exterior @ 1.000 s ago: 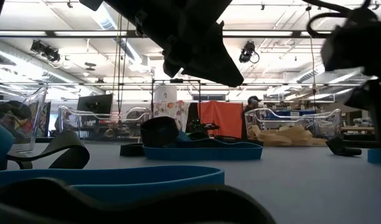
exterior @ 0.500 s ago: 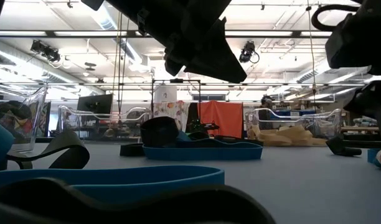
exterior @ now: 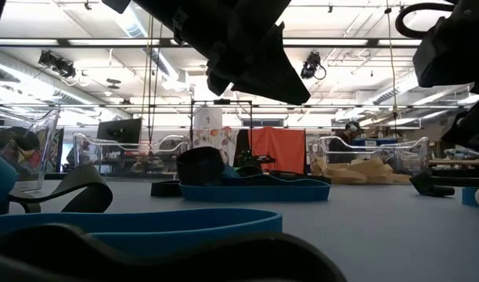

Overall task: Sort rubber bands into baskets
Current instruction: Put the yellow rubber band into the top right transparent bin

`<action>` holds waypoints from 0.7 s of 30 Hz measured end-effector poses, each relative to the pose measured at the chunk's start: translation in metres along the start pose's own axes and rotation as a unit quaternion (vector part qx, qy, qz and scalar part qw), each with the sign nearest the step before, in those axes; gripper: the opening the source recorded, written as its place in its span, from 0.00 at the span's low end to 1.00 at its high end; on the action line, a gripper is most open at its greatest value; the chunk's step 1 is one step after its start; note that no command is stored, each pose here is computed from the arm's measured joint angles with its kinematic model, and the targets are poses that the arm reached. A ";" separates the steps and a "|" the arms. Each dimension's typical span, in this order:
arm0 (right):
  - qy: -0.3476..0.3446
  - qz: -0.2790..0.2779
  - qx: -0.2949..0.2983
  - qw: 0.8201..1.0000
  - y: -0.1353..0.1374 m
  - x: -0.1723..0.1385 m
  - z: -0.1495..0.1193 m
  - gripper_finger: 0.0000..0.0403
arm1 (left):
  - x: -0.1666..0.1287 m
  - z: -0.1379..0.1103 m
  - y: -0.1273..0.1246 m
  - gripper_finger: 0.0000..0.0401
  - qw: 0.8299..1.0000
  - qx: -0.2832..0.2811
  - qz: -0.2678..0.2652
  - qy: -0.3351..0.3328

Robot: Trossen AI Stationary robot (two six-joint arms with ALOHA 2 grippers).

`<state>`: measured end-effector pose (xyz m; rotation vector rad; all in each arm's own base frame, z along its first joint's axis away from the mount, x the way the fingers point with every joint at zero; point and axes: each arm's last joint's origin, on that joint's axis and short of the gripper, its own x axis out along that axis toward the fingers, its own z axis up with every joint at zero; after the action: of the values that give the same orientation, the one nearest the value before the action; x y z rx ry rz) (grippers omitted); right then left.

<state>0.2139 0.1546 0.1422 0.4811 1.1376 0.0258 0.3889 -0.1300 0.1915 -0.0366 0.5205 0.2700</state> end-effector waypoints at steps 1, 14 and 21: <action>-0.002 -0.001 0.000 1.000 0.000 0.000 0.000 0.25 | 0.000 0.000 0.000 0.13 1.000 0.000 0.000 0.000; -0.025 0.002 -0.015 1.000 0.003 0.000 0.002 0.02 | 0.000 0.000 0.000 0.13 1.000 0.001 0.000 0.001; -0.043 0.017 -0.021 0.999 0.006 0.000 0.005 0.03 | 0.000 0.000 0.000 0.13 1.000 0.000 0.000 0.001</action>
<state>0.2194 0.1579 0.1463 0.4605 1.0437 0.0572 0.3887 -0.1301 0.1913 -0.0375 0.5223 0.2701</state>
